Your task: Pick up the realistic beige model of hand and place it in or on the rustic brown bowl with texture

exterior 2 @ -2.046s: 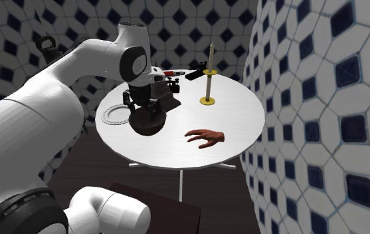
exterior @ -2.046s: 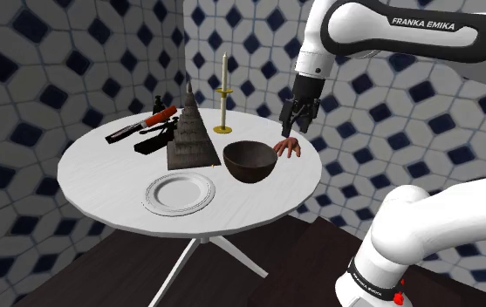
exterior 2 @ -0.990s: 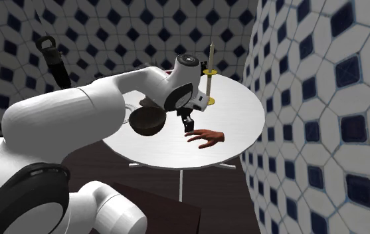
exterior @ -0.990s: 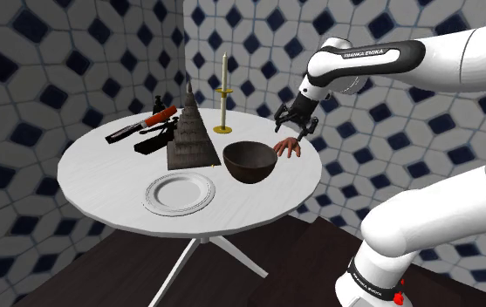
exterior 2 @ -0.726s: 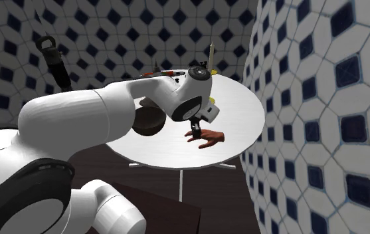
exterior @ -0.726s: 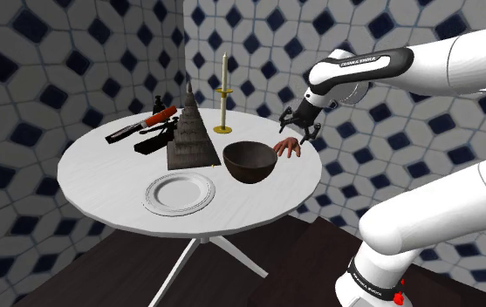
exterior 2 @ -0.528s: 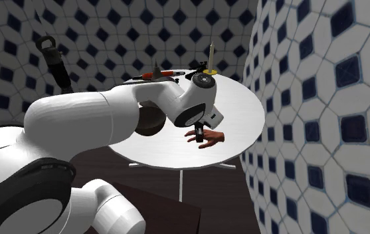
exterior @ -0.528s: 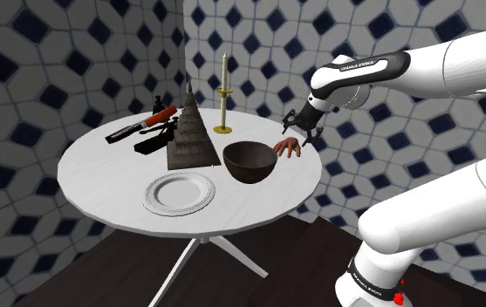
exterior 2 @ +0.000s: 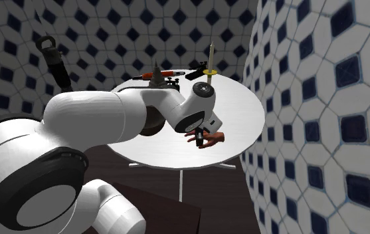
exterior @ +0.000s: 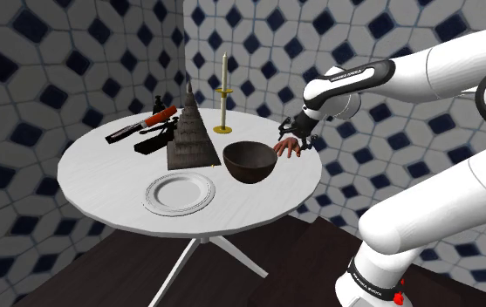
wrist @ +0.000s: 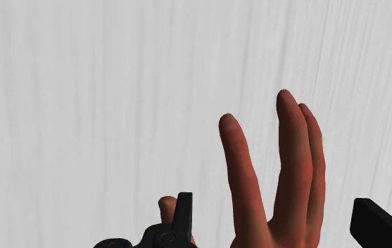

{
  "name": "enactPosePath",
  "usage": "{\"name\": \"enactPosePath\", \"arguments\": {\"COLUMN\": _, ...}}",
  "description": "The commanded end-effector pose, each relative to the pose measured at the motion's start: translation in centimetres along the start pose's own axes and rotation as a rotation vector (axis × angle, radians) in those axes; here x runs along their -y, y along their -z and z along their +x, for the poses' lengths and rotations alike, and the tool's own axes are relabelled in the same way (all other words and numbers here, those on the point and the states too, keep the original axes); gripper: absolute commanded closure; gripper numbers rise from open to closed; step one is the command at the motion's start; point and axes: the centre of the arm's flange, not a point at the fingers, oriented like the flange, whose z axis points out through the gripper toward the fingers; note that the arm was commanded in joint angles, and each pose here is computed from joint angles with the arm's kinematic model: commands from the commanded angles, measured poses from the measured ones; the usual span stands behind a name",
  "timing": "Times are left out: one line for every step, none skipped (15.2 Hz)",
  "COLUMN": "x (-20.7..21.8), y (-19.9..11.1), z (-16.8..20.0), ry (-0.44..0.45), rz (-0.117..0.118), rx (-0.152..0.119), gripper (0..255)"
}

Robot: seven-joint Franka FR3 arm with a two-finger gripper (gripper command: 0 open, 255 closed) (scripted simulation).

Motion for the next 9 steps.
{"name": "enactPosePath", "arguments": {"x": 0.03, "y": -0.16, "z": 0.01, "ry": 0.000, "rz": 0.000, "rx": 0.000, "gripper": 0}}
{"name": "enactPosePath", "arguments": {"x": 0.03, "y": -0.16, "z": 0.01, "ry": 0.000, "rz": 0.000, "rx": 0.000, "gripper": 0}}
{"name": "enactPosePath", "arguments": {"x": 0.03, "y": -0.16, "z": 0.01, "ry": 0.000, "rz": 0.000, "rx": 0.000, "gripper": 0}}
{"name": "enactPosePath", "arguments": {"x": 0.03, "y": -0.16, "z": 0.01, "ry": 0.000, "rz": 0.000, "rx": 0.000, "gripper": 0}}
{"name": "enactPosePath", "arguments": {"x": 0.03, "y": -0.16, "z": 0.01, "ry": 0.000, "rz": 0.000, "rx": 0.000, "gripper": 0}}
{"name": "enactPosePath", "arguments": {"x": 0.03, "y": -0.15, "z": 0.01, "ry": 0.000, "rz": 0.000, "rx": 0.000, "gripper": 0}}
{"name": "enactPosePath", "arguments": {"x": 0.03, "y": -0.15, "z": 0.01, "ry": 0.000, "rz": 0.000, "rx": 0.000, "gripper": 255}}
{"name": "enactPosePath", "arguments": {"x": 0.03, "y": -0.15, "z": 0.01, "ry": 0.000, "rz": 0.000, "rx": 0.000, "gripper": 255}}
{"name": "enactPosePath", "arguments": {"x": 0.03, "y": -0.15, "z": 0.01, "ry": 0.000, "rz": 0.000, "rx": 0.000, "gripper": 255}}
